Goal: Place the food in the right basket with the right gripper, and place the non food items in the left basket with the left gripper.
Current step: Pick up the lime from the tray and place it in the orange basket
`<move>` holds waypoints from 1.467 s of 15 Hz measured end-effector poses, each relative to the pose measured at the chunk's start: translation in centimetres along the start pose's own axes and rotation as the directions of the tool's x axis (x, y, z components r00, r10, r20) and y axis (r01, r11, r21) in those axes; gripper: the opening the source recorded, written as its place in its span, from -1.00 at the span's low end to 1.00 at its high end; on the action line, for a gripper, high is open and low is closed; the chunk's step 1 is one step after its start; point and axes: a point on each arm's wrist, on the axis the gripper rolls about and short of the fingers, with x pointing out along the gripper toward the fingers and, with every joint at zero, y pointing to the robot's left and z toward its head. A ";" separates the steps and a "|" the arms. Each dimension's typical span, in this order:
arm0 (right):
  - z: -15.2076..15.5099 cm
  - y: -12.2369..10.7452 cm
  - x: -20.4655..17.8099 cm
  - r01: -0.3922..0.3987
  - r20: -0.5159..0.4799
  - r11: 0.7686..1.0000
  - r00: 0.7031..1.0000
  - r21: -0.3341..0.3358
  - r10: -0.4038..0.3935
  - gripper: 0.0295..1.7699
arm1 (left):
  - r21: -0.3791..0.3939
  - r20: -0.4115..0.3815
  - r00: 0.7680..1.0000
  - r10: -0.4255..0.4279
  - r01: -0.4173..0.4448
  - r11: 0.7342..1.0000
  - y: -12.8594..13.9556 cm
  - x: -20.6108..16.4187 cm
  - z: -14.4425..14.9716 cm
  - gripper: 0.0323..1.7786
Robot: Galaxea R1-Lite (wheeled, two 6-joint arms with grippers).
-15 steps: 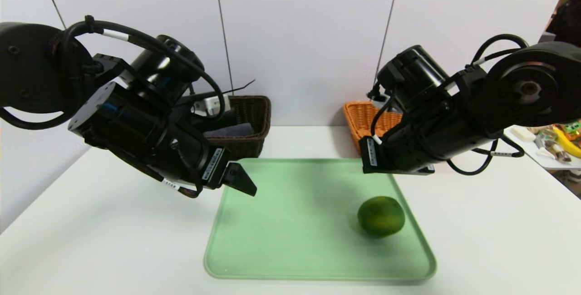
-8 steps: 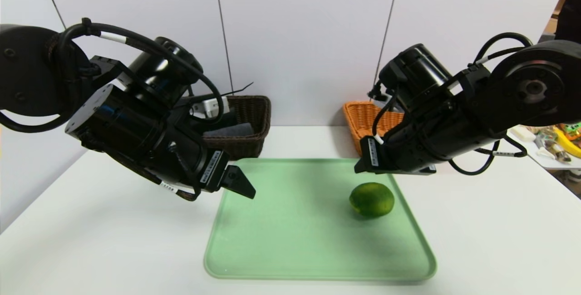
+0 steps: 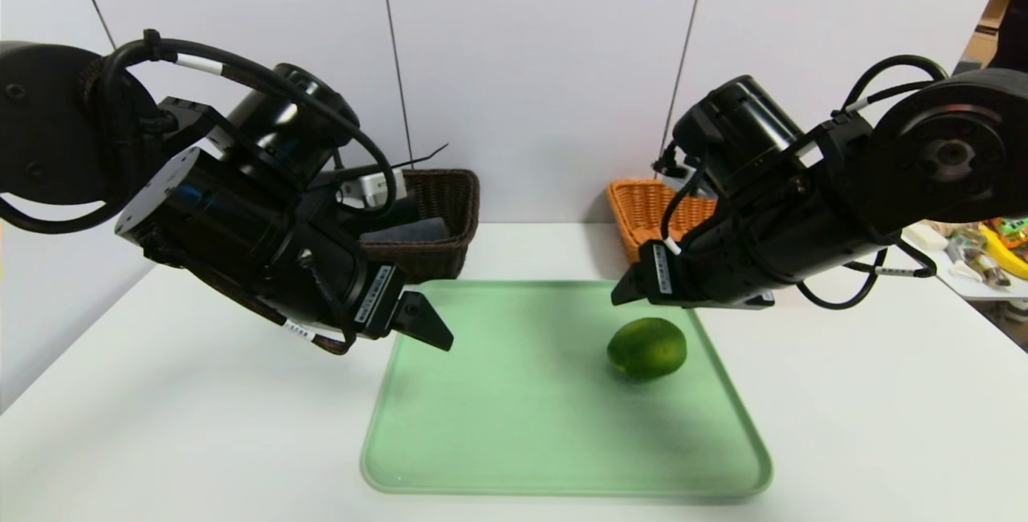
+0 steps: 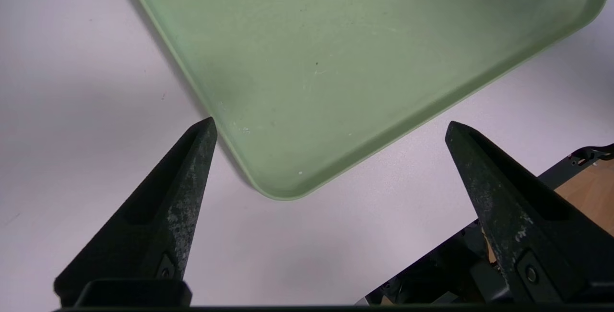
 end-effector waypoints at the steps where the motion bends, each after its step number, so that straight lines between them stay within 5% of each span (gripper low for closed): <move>1: -0.1 -0.1 0.0 0.003 -0.004 1.000 1.000 0.000 -0.003 0.61 | 0.000 -0.001 1.000 0.000 0.000 1.000 0.0 0.0 0.0 0.90; 8: -0.3 -0.3 0.0 0.010 -0.008 0.999 1.000 -0.040 -0.010 0.80 | -0.003 -0.002 1.000 0.002 -0.002 1.000 0.0 -0.2 -0.3 0.90; 12: 0.0 -0.8 0.0 0.012 -0.005 0.969 1.000 -0.247 -0.014 0.85 | -0.001 0.000 1.000 0.003 -0.003 1.000 0.0 -0.3 -0.4 0.90; 16: 0.7 -2.8 0.2 -0.009 -0.020 0.847 1.000 -0.532 -0.002 0.88 | 0.001 0.004 1.000 0.004 -0.004 1.000 0.0 -0.3 -0.3 0.90; 19: 1.5 -4.4 0.6 -0.046 -0.034 0.698 0.999 -0.715 0.031 0.90 | 0.003 0.012 1.000 0.003 -0.003 1.000 0.0 -0.2 -0.1 0.90; 22: 1.7 -4.8 1.0 -0.103 -0.075 0.554 0.994 -0.826 0.073 0.91 | 0.002 0.011 1.000 0.003 -0.003 1.000 0.0 -0.1 -0.1 0.90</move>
